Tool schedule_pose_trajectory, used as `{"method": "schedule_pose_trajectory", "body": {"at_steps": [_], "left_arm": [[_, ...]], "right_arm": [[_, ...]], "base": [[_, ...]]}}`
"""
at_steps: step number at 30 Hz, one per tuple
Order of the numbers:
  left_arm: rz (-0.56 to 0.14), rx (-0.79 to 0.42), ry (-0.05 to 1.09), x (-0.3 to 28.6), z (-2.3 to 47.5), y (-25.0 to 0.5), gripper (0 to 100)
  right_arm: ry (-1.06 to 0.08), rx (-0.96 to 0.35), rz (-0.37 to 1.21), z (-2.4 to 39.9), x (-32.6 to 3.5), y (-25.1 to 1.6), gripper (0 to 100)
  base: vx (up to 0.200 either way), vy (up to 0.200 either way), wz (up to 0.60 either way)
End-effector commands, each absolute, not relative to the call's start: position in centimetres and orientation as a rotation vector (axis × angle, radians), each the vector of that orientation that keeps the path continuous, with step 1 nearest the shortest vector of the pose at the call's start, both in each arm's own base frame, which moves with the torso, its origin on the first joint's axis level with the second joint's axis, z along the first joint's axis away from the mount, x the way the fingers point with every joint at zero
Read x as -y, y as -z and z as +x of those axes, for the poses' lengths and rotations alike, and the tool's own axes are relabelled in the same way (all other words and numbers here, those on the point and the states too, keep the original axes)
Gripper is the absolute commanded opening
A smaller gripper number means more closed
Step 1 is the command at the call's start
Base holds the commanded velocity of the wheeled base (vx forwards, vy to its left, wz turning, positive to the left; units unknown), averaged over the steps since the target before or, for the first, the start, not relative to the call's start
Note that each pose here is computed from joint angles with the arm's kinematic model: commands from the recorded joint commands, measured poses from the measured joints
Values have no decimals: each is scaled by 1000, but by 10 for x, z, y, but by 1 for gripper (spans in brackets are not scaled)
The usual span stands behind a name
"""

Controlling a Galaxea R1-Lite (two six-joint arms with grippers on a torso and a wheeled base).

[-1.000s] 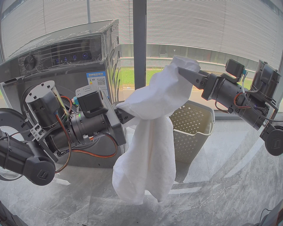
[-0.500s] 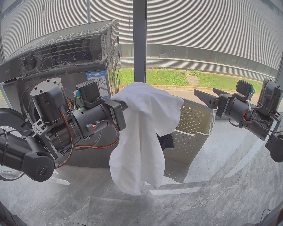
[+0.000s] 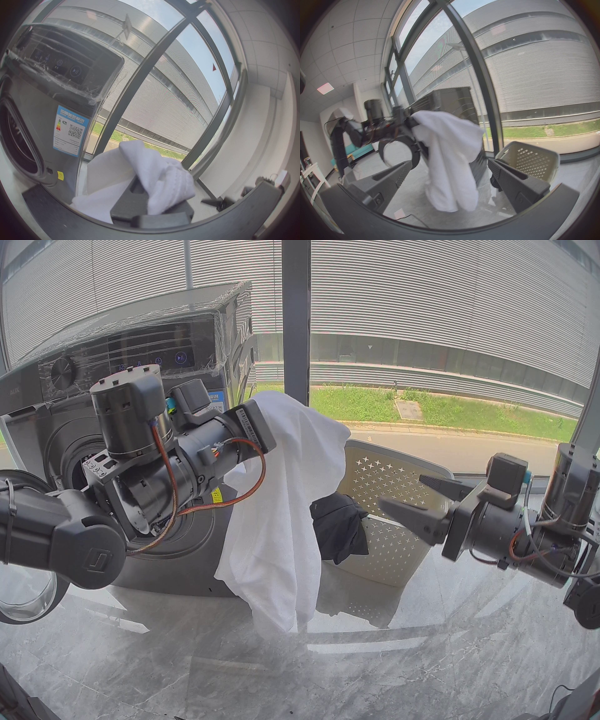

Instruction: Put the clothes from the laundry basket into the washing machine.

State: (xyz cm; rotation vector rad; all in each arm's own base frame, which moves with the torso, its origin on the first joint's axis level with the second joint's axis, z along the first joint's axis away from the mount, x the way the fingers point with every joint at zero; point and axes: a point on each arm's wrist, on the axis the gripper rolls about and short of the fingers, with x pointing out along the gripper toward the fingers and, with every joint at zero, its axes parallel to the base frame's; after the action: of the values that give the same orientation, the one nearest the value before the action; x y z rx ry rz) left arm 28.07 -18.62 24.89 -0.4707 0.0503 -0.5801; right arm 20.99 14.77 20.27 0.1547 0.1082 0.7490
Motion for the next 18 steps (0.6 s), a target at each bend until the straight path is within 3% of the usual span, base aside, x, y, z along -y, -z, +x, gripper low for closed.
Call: {"method": "schedule_pose_trajectory", "body": {"at_steps": [1, 4, 10, 18], "left_arm": [[-542, -67, 574, 205, 282, -251, 0], [-573, -74, 598, 212, 275, -254, 0], [-586, -54, 620, 217, 269, -263, 0], [-593, -40, 634, 222, 270, -267, 0]], "right_arm": [[-874, -221, 124, 189, -171, -176, 100], [-896, -287, 95, 187, -179, -159, 100], [-836, -390, 40, 204, -195, -126, 100], [-823, -440, -34, 212, -206, -104, 100]], "base": [[0, 0, 0], [0, 0, 0], [0, 0, 0], [0, 0, 0]]}}
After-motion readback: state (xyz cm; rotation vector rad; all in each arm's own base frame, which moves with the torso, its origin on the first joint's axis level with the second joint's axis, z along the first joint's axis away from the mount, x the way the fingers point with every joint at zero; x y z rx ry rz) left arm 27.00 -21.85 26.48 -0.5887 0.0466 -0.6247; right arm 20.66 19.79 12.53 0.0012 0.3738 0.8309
